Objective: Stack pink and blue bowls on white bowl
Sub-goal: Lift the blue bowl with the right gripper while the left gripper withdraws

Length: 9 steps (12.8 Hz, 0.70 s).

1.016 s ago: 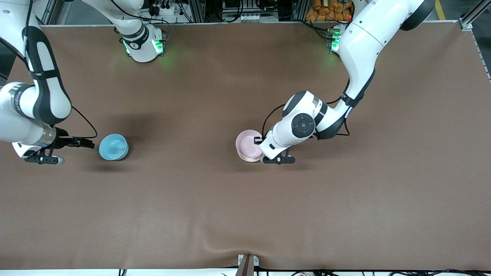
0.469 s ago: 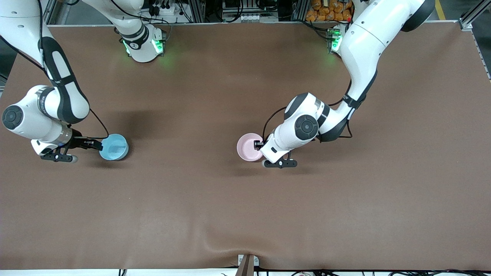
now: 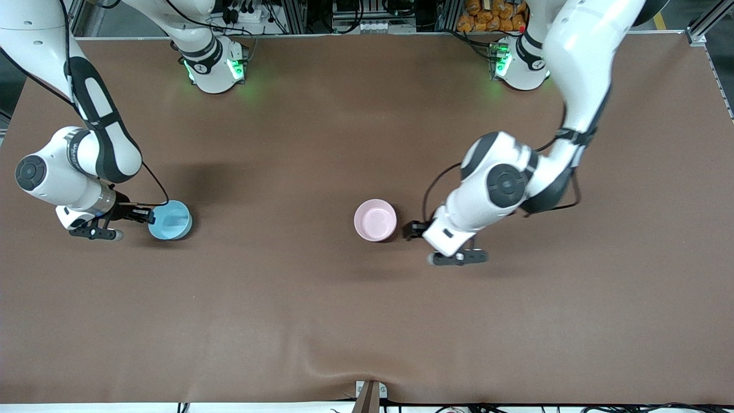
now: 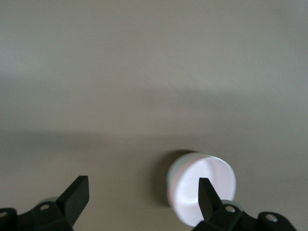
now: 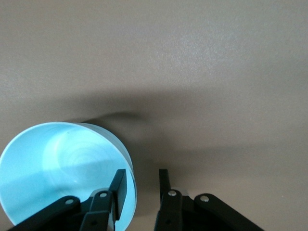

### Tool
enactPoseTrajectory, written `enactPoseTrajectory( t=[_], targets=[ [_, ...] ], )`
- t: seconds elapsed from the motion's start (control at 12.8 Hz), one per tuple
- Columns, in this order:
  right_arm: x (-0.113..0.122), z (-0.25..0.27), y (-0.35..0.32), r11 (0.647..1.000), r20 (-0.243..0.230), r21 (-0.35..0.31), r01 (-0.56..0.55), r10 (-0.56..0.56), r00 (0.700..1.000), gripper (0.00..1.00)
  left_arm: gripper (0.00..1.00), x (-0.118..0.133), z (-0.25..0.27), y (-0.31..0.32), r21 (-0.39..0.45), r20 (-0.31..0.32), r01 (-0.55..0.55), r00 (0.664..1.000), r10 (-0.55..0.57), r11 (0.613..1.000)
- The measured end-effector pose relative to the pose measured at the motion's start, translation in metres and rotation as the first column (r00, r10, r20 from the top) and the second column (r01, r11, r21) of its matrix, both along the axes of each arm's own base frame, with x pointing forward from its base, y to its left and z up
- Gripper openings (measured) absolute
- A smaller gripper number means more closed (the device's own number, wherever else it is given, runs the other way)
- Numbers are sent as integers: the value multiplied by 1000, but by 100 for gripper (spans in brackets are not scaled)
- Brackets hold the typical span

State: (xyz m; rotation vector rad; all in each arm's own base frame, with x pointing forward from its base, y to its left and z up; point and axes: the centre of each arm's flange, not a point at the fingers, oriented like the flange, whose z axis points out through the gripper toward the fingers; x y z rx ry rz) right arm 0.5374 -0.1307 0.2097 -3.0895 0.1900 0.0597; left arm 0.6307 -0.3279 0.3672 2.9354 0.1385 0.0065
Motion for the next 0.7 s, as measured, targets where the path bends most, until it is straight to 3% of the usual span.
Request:
enactPoseTrajectory(
  t=[0.23, 0.39, 0.7],
  targets=[
    [0, 1, 2, 1000, 1, 11, 11, -11, 1000, 2, 100, 12, 75, 65, 75, 81, -45, 996, 39, 996],
    [-1, 4, 10, 998, -17, 54, 40, -39, 999, 2, 100, 8, 122, 106, 114, 100, -37, 995, 25, 993],
    [17, 54, 62, 983, -69, 167, 72, -61, 996, 2, 100, -22, 191, 146, 194, 28, -48, 999, 44, 980]
  ],
)
